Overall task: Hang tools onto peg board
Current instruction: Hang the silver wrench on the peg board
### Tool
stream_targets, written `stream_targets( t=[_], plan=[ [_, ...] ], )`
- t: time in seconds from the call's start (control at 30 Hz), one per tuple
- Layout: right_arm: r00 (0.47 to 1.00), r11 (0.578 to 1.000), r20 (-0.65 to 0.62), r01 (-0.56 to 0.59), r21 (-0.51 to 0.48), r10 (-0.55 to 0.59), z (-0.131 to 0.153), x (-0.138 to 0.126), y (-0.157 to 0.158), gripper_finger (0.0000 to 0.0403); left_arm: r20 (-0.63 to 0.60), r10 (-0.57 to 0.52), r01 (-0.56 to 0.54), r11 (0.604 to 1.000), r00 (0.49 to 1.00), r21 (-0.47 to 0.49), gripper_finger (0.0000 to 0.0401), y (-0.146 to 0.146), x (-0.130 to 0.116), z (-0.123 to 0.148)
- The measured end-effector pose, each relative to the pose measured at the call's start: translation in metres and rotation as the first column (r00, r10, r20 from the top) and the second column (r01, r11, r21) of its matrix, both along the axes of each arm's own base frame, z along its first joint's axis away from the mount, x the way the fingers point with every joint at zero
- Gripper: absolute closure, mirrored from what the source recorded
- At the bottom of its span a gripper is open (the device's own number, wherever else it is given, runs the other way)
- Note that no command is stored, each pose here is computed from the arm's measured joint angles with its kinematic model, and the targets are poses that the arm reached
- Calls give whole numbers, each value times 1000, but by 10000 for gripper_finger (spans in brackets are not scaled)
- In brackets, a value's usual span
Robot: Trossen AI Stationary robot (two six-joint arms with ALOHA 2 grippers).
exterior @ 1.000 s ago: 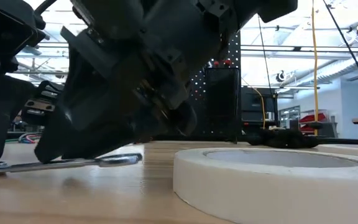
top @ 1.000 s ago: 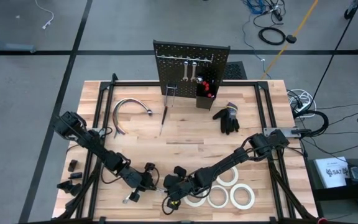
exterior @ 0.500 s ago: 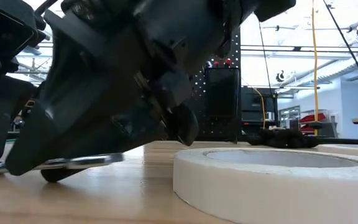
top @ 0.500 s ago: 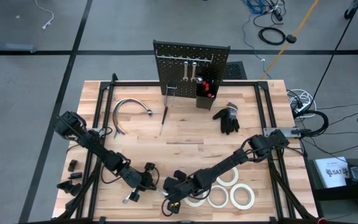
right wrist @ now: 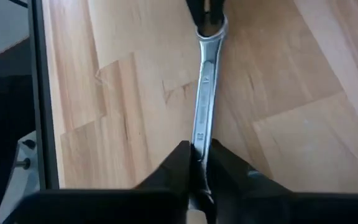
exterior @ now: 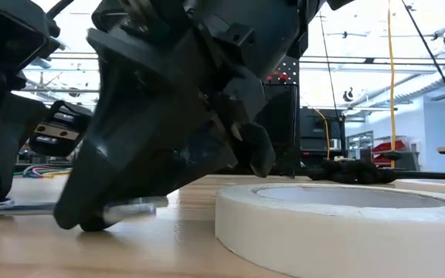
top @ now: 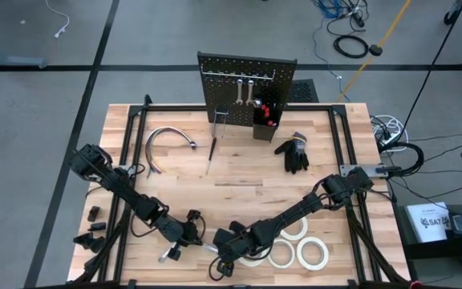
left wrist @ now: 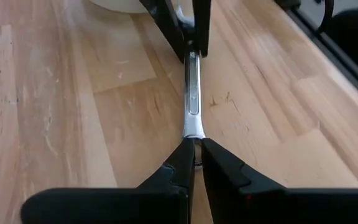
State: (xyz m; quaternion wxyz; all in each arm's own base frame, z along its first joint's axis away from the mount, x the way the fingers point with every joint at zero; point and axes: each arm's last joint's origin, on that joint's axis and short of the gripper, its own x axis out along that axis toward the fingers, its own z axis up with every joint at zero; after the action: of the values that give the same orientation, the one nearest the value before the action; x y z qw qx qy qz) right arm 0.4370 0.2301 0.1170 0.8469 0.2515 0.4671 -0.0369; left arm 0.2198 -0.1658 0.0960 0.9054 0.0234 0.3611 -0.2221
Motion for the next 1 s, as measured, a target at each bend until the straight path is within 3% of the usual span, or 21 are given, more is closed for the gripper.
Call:
stream_targets(
  t=[0.1,0.27,0.4,0.57,0.77,1.0],
  plan=[
    [1000,1000,-13,-8,-2,8,-1,-1,0,391,11,12,-12,1000,1000,-24,368,-1,1,2],
    [1000,1000,-22,8,12,-8,-1,-3,2,397,24,2,-1,999,1000,-42,368,1,0,10],
    [1000,1000,-19,-24,1,24,0,-6,8,399,76,39,-34,997,996,-69,368,9,-1,34],
    [997,987,34,-67,-148,73,5,-10,11,400,156,141,-126,987,978,-101,368,31,-5,60],
    [993,914,40,-84,-397,109,18,-12,-6,401,257,277,-255,960,926,-118,368,64,-10,77],
    [991,877,27,-106,-468,135,30,-5,-28,402,256,382,-363,924,888,-122,368,97,-25,99]
  ],
)
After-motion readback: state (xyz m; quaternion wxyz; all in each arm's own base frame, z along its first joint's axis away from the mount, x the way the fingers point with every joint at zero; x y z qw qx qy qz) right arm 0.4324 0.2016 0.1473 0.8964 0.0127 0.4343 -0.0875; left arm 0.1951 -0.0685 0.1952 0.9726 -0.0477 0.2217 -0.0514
